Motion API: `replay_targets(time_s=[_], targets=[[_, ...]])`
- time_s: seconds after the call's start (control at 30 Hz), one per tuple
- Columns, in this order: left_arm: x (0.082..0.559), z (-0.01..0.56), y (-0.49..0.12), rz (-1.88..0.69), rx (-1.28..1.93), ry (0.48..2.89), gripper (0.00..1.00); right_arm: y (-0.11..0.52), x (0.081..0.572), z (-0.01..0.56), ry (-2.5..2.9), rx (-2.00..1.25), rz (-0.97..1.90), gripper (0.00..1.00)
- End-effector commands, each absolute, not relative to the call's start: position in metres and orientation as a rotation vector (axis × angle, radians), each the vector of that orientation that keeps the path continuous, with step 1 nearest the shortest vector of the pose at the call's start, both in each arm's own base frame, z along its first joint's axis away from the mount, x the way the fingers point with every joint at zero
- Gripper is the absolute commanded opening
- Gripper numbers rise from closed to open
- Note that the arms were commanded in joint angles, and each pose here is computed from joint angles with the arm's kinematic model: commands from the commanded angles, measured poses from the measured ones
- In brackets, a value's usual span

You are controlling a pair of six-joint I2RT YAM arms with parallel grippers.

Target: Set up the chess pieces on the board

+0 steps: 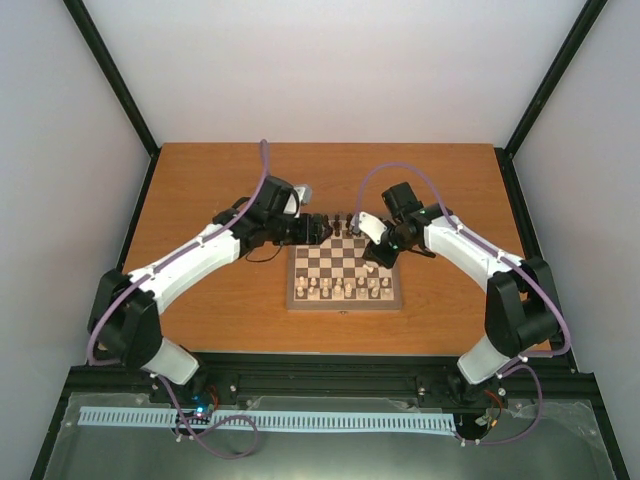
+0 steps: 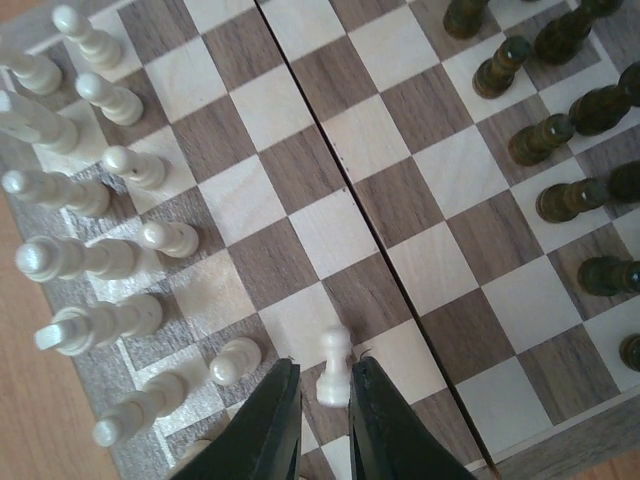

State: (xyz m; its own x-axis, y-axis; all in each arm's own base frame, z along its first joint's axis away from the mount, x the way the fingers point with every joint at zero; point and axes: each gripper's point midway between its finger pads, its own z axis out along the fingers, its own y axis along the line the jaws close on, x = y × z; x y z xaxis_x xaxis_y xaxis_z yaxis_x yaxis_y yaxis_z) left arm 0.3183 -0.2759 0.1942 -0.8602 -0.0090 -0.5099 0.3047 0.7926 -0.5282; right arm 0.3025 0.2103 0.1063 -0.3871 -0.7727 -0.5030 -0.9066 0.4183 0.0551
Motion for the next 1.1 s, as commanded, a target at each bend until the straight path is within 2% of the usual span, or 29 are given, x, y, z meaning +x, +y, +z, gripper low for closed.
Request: replay_targets(time_s=[0.0, 0.13, 0.27, 0.43, 0.53, 0.93, 1.07], targets=[[0.326, 0.194, -0.314, -1.165, 0.126, 2.425, 0.75, 0.216, 0.301, 0.128, 2.233, -1.401, 0.500, 0.16], [0.330, 0.175, -0.327, -1.258, 0.082, 2.441, 0.69, 0.216, 0.303, 0.130, 2.228, -1.389, 0.490, 0.16], [0.331, 0.169, -0.324, -1.230, 0.085, 2.450, 0.68, 0.206, 0.304, 0.116, 2.262, -1.379, 0.429, 0.17], [0.327, 0.166, -0.314, -1.146, 0.115, 2.464, 0.69, 0.193, 0.302, 0.096, 2.314, -1.380, 0.378, 0.30], [0.324, 0.162, -0.310, -1.115, 0.135, 2.482, 0.69, 0.191, 0.299, 0.088, 2.333, -1.396, 0.382, 0.33], [0.316, 0.167, -0.302, -1.074, 0.170, 2.491, 0.70, 0.184, 0.299, 0.057, 2.439, -1.413, 0.347, 0.32], [0.315, 0.173, -0.302, -1.074, 0.175, 2.488, 0.70, 0.182, 0.297, 0.052, 2.455, -1.418, 0.345, 0.26]])
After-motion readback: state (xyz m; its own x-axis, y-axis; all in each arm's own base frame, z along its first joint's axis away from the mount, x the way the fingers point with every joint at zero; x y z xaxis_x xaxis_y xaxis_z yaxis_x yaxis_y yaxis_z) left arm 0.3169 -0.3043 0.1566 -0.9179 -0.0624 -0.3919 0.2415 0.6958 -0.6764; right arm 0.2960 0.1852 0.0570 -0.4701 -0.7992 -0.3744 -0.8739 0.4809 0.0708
